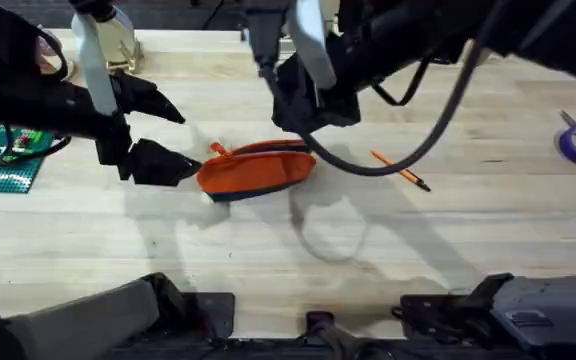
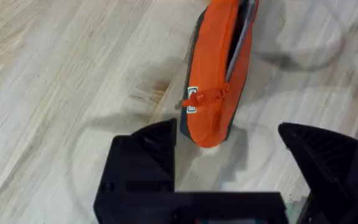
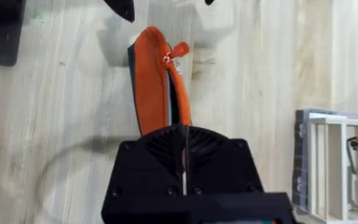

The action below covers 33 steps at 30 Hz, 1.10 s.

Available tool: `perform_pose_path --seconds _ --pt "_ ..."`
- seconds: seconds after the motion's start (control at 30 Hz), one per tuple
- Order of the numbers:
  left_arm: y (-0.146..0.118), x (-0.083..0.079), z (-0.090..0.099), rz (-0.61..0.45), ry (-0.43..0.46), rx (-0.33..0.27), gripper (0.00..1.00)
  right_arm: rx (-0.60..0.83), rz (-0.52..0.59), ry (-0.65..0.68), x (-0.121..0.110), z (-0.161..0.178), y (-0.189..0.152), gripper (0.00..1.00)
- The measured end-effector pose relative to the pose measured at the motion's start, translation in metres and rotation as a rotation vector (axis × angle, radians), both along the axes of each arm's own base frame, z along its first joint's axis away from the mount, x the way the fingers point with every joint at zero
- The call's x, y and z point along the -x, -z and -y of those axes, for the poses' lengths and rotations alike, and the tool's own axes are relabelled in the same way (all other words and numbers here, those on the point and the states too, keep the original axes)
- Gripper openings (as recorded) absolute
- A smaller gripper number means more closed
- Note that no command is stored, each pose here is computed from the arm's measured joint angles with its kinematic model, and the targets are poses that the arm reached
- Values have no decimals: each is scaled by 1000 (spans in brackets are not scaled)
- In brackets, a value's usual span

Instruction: Unzip the bag, pick up the pens from the table one at a time and place them inside, then zip the bag closed.

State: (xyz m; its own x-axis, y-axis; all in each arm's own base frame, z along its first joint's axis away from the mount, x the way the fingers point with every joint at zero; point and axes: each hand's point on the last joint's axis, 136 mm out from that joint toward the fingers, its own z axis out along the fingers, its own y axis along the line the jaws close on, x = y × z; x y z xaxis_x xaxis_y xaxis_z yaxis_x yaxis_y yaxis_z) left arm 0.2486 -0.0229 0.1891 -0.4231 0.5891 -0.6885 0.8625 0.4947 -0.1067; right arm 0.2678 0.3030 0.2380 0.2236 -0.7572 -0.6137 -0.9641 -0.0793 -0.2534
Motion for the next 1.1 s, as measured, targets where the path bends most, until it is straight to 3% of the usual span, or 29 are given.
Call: perform_pose_path --seconds 0.77,1.1 --pt "0 0 0 -2 0 1 994 73 -217 -41 -5 -21 79 34" --pt "0 0 0 -2 0 1 993 77 -232 -44 -13 -29 99 34"
